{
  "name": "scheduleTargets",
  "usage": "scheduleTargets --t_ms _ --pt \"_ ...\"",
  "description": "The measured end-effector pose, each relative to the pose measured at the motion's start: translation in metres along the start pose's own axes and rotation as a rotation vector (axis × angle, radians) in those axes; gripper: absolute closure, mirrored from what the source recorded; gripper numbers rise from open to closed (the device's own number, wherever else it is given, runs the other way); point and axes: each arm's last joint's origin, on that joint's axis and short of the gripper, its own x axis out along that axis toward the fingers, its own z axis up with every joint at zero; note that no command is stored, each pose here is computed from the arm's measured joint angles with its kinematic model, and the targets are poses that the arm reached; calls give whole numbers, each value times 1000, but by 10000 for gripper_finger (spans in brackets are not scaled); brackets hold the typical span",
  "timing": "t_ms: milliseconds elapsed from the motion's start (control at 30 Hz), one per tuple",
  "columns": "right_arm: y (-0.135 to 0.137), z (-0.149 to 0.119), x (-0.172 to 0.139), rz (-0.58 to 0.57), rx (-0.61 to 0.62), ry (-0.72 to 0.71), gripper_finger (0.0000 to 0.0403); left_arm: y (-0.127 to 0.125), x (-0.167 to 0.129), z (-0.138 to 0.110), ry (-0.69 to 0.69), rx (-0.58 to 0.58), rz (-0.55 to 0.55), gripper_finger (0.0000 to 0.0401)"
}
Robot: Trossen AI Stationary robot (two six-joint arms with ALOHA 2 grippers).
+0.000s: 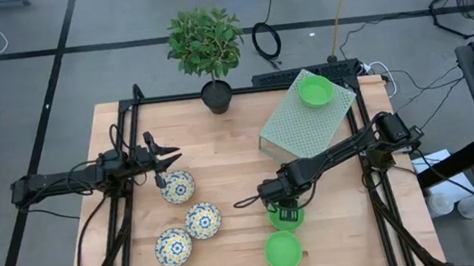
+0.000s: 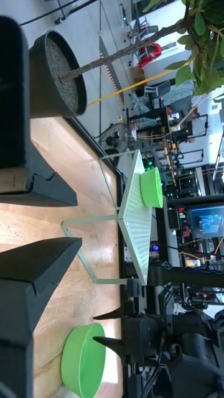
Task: Pick & Place Mini bowls
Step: Stack the top green bowl on the green bowl on the shelf
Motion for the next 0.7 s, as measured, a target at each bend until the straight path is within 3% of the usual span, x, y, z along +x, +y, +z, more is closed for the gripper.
scheduleTargets --t_ms 700 --pt "-3 -1 10 38 2 -7 257 0 0 0 0 0 0 308"
